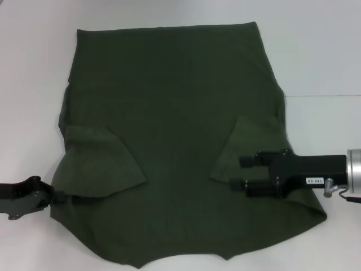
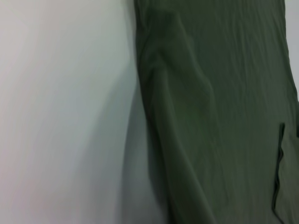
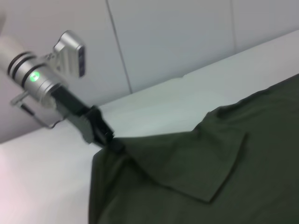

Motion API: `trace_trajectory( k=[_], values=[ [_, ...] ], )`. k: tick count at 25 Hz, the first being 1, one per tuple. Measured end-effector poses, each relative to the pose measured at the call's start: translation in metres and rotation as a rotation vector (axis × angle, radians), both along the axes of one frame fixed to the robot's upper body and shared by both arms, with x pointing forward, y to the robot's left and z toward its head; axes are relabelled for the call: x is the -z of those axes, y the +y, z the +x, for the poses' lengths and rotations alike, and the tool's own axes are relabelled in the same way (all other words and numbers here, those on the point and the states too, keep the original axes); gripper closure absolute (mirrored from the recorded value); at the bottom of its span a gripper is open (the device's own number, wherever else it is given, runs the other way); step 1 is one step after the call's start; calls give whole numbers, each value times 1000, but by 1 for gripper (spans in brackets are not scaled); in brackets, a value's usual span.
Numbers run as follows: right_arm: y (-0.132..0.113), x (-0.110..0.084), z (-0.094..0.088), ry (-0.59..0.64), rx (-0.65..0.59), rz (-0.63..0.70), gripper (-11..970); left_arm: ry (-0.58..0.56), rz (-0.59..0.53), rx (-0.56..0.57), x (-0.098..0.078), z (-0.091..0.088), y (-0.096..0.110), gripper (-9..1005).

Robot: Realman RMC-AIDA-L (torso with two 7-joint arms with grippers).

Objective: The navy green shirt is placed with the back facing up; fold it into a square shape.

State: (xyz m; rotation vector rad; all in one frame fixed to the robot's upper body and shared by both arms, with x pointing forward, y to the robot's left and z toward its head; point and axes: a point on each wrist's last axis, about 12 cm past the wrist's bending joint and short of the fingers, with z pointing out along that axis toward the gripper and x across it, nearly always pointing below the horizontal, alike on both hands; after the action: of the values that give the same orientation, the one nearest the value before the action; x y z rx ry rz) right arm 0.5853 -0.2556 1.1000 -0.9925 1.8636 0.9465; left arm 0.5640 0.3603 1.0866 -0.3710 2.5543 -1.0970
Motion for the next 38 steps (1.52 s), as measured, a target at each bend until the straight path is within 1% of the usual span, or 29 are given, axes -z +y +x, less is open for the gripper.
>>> trace_trajectory(
  k=[1,3,6,8,12,15,17,21,27,38],
  values=[
    [-2,-1,1,9,17,11,192,2,3,0,0,0,1,892],
    [-7,-4,4,42,62,40,192,3,7,1,0,0,2,918],
    [-15,-14,11,149,149,82,192,-1,13,10,0,0,1,957],
    [-23,-21,19,262,222,94,193,-3,17,13,0,0,1,957],
    [-44,-30,32,504,387,67,193,-11,29,18,1,1,0,957],
    [-60,-33,34,643,491,32,193,-16,33,24,2,1,0,958],
    [-68,-33,32,703,532,13,193,-19,35,28,2,1,-1,958],
    [-77,-29,26,770,564,-36,194,-25,41,47,2,1,-3,957],
    [-81,-17,18,820,578,-135,194,-17,54,70,3,2,-6,958],
    [-85,-8,16,825,608,-210,195,-26,59,69,2,4,-7,957]
  ],
)
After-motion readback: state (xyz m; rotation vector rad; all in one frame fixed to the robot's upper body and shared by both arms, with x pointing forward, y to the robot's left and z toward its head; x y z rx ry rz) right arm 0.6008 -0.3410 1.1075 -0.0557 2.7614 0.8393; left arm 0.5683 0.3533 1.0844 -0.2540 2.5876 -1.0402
